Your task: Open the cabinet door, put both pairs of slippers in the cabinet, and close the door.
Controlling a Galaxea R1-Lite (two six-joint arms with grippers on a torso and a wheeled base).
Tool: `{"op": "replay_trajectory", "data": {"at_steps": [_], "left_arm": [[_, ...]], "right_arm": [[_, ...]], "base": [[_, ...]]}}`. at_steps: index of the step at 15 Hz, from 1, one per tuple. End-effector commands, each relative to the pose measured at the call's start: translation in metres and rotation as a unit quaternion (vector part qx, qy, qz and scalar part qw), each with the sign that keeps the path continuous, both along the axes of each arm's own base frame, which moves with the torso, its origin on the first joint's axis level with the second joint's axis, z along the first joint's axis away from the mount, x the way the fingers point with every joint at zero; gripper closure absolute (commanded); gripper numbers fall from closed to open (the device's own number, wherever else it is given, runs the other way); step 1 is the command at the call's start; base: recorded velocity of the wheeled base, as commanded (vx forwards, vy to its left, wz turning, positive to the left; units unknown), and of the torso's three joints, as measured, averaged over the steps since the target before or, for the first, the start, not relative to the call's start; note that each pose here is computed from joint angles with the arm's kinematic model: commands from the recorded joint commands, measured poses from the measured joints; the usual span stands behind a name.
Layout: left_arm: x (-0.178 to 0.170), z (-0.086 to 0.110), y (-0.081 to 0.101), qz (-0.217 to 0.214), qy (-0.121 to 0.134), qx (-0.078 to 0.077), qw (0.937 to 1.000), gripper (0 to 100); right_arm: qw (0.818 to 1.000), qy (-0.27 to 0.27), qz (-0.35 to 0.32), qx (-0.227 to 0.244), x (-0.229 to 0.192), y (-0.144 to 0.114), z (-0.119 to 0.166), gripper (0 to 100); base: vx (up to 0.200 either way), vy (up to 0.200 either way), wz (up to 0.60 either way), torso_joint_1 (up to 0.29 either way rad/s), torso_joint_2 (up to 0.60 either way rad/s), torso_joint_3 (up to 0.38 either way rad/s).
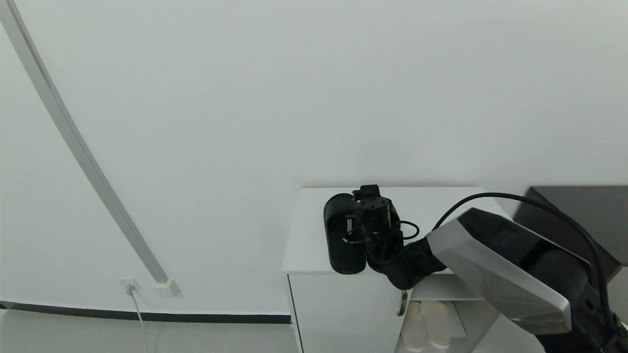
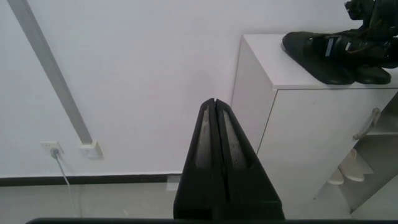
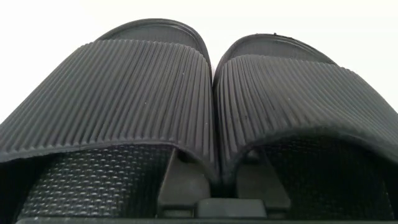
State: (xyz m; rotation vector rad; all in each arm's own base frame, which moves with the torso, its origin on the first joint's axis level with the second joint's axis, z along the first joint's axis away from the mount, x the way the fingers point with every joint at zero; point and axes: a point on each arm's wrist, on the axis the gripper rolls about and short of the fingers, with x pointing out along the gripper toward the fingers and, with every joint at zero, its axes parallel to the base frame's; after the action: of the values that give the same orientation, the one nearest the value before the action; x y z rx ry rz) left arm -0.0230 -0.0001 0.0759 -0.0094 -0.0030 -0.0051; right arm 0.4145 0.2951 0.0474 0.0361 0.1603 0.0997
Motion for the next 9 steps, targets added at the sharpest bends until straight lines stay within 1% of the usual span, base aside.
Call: {"op": "replay_trajectory", "data": {"at_steps": [1, 2, 3, 6, 7, 8, 9], "left_arm": [[0.000, 0.000, 0.000, 0.000, 0.001, 0.000, 1.0000, 100], [0.000, 0.000, 0.000, 0.000, 0.001, 0.000, 1.0000, 100], [0.000, 0.000, 0.000, 0.000, 0.001, 0.000, 1.0000, 100], [0.000, 0.000, 0.000, -0.001, 0.001, 0.002, 1.0000, 100], [0.000, 0.000, 0.000, -0.001, 0.001, 0.002, 1.0000, 100], [0.000, 0.000, 0.000, -0.001, 0.001, 0.002, 1.0000, 100], [0.000, 0.000, 0.000, -0.001, 0.001, 0.002, 1.0000, 100]], "right_arm": [[1.000, -0.003, 0.001, 0.002, -0.004, -0.003, 0.008, 100], [1.000, -0.006, 0.001, 0.004, -0.006, -0.005, 0.015, 100], [1.000, -0.014, 0.009, 0.012, -0.019, -0.013, 0.042, 100], [0.996, -0.017, 0.078, 0.027, -0.068, -0.044, 0.101, 100], [0.994, -0.013, 0.101, 0.029, -0.088, -0.057, 0.113, 100], [0.993, -0.007, 0.118, 0.029, -0.102, -0.068, 0.119, 100], [0.987, 0.005, 0.157, 0.030, -0.126, -0.084, 0.124, 100]], "base": [[0.000, 0.000, 0.00, 0.000, 0.00, 0.000], [0.000, 0.000, 0.00, 0.000, 0.00, 0.000], [0.000, 0.000, 0.00, 0.000, 0.00, 0.000], [0.000, 0.000, 0.00, 0.000, 0.00, 0.000], [0.000, 0.000, 0.00, 0.000, 0.00, 0.000], [0.000, 0.000, 0.00, 0.000, 0.00, 0.000], [0.000, 0.000, 0.00, 0.000, 0.00, 0.000]]}}
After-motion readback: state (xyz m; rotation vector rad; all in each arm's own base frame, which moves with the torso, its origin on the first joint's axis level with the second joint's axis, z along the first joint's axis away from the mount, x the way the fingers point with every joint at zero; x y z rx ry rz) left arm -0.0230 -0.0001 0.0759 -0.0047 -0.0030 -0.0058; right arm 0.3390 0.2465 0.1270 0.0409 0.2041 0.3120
